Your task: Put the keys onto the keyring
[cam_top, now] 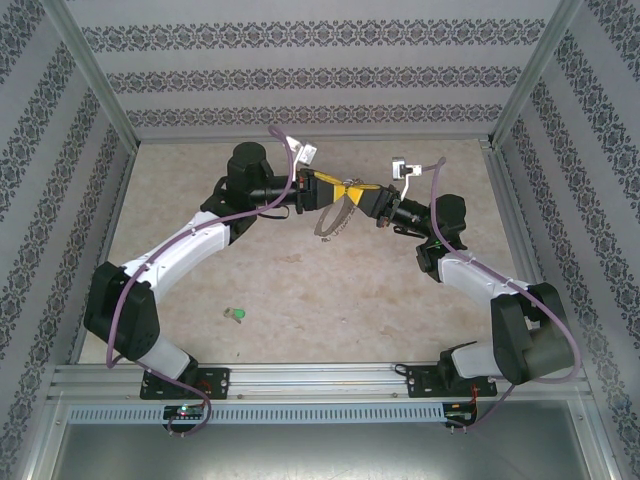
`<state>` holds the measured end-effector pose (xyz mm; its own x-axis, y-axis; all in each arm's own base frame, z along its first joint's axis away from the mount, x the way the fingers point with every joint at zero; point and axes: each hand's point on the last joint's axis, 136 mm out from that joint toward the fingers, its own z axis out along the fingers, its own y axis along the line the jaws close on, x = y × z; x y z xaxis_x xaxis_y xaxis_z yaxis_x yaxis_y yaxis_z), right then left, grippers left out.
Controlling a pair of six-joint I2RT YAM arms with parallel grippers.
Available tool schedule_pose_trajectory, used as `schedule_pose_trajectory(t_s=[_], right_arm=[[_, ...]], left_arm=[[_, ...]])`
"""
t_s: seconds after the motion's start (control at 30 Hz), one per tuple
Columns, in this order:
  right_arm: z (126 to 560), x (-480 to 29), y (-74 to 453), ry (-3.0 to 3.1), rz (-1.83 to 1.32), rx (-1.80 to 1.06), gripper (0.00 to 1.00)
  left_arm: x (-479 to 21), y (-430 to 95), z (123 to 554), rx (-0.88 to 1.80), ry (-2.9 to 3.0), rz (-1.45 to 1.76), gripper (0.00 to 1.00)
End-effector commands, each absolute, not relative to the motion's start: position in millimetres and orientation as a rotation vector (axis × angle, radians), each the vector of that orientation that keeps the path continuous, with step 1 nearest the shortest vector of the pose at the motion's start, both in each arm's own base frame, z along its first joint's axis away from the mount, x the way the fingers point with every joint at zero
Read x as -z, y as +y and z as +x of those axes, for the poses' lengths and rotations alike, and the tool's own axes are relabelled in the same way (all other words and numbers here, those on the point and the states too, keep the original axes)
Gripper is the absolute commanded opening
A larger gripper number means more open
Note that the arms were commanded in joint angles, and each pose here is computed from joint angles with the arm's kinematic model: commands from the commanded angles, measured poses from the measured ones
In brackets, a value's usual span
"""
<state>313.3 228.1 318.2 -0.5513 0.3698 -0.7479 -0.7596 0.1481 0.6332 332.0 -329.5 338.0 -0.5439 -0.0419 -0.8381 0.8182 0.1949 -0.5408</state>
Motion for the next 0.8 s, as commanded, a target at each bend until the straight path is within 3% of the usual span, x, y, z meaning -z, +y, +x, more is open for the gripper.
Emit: schedule_pose_trajectory(t_s=[0.0, 0.27, 0.63, 0.77], right_arm=[[311, -339, 227, 1.421, -0.463, -1.530, 0.00], [313, -338, 227, 1.425, -0.457, -1.530, 0.00], [312, -338, 227, 1.426, -0.458, -1.533, 0.00], [313, -338, 228, 1.426, -0.459, -1.534, 0.00]], left_arm=[[-346, -338, 325, 1.475, 1.665, 0.782, 0.28], [-345, -338, 329, 1.456, 1.666, 0.760, 0.14], [-343, -342, 333, 1.444, 1.673, 0.738, 0.15], [-344, -342, 335, 1.436, 1.669, 0.725, 0.08]])
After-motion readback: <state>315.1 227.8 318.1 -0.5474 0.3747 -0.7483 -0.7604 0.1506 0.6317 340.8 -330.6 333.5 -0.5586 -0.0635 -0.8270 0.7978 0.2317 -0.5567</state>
